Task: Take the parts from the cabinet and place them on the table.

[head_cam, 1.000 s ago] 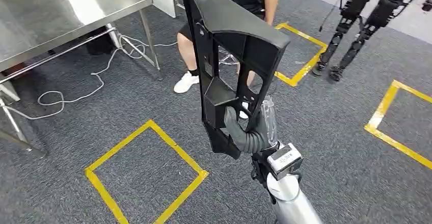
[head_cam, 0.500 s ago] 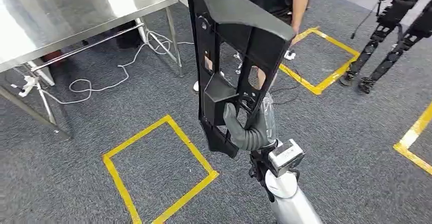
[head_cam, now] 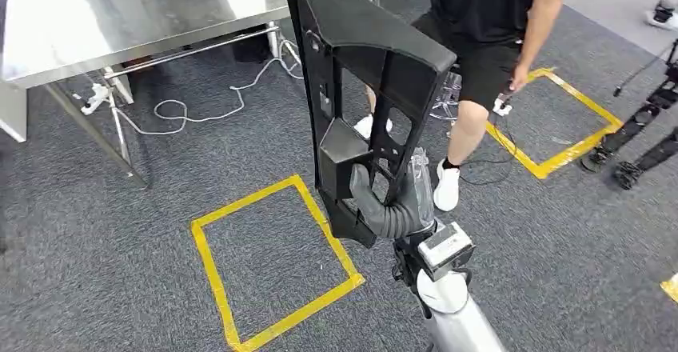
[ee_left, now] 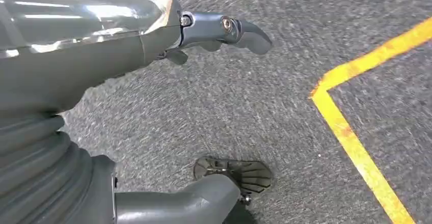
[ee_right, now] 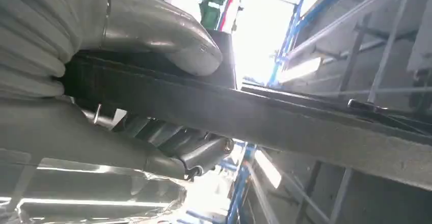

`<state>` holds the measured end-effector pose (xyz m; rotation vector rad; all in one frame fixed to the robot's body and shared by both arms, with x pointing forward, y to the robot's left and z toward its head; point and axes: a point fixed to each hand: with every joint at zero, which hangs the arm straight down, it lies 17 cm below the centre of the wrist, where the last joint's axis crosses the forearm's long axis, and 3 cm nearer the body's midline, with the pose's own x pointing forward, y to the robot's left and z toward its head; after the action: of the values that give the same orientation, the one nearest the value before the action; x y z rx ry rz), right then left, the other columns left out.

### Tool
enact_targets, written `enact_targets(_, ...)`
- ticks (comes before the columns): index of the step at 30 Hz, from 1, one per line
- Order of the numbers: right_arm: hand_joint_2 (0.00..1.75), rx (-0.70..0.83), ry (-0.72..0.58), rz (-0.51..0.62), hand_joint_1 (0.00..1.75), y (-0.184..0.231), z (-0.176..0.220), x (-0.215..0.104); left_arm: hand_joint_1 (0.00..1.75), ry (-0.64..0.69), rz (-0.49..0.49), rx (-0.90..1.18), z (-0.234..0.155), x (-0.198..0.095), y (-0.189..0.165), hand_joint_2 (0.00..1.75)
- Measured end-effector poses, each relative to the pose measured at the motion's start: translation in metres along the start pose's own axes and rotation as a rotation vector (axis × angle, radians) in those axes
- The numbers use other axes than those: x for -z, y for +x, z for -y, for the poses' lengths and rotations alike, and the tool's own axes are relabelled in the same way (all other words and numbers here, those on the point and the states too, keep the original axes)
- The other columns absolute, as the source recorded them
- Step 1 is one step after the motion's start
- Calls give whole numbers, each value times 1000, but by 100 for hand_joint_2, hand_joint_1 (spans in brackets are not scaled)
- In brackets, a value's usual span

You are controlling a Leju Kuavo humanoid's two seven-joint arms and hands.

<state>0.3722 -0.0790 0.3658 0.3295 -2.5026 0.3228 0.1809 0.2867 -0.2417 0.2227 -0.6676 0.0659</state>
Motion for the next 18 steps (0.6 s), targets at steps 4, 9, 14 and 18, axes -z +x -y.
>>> enact_targets(4,175,0,-1,-2,175,0,0,-1,0,-1,7,0,0,0,2,175)
enact_targets(9,175,2,-3,-1,175,0,0,0,0,-1,1,2,-1,-2,-4,175)
enact_targets(14,175,4,-11,-11,175,-1,-1,-2,0,-9,15,-4,2,-1,1,175)
enact_targets(18,175,0,-17,-12,175,-2,0,-3,0,-13,17,-7,1,-1,2,175)
